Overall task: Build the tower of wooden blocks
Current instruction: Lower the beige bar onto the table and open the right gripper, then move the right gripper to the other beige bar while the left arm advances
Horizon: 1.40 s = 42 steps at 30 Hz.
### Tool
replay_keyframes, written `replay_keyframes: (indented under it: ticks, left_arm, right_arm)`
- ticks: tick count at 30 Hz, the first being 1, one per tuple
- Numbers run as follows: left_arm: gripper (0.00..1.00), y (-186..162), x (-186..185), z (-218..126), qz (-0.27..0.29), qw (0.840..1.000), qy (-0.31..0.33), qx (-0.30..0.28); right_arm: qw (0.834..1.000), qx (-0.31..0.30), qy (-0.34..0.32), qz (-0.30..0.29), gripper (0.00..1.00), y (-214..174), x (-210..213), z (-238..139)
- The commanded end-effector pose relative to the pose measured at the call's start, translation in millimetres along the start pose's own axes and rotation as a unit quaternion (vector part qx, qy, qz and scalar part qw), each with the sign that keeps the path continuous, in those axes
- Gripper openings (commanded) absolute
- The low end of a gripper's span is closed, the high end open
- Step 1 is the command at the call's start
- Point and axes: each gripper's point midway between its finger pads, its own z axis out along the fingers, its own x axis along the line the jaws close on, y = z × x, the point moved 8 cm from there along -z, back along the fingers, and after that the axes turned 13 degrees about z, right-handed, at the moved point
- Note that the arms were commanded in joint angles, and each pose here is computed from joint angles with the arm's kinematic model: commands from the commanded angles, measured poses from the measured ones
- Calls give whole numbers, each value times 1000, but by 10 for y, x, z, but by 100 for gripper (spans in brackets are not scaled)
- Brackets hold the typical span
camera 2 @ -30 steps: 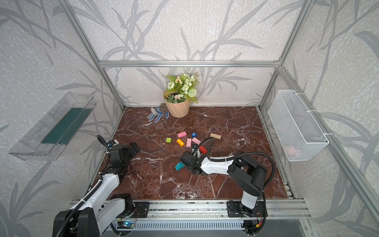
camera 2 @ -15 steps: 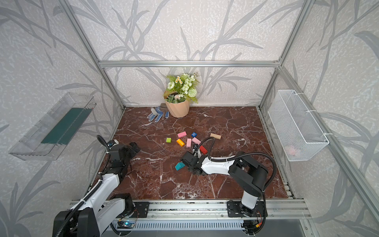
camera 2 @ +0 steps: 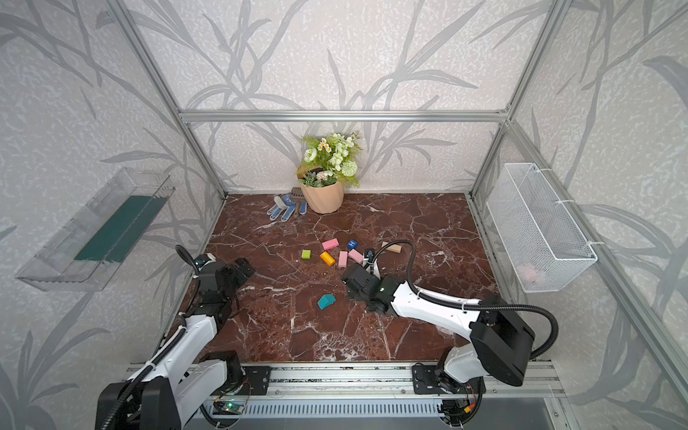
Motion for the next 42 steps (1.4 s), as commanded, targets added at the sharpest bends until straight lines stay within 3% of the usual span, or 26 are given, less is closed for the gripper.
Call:
replay_keyframes:
  ticks: [1,4,7,11,15,22,27,34,42]
  left_arm:
    - [99,92,-33,-19,-8,1000,0,-9]
    - [99,91,-28,-18,-8,1000,2,-10]
    - [99,90,-29,-10,-8,1000,3,-7]
    - [99,92,-36,-5,-8,1000,1,-6]
    - [99,90,-33,-6,-8,1000,2,-7]
    - [99,91,-61,-7,-3,1000,-14,-8]
    - [99,109,-204,-105,25,993,-107,-49]
    - [99,8,-658,-372,159,961,-195,-114]
    - [99,-116,-1194,-144,237,921,-308,-31]
  right_arm:
    - [998,-45,-25,36,99,182,-174,-273]
    - [995,-92,7,38,99,281,-258,-428]
    - [982,-159,-15,105,99,327,-567,-582]
    - [978,-185,48,80,99,251,-751,-593]
    - [984,-137,56,95,99,322,-920,-556]
    - [991,-44,-40,123,99,538,-1200,-80]
    - [990,-38,-104,85,99,848,-1139,164]
    - [990,13,-109,89,99,1117,-819,644]
    - [982,102,-148,59,99,1231,-585,1267]
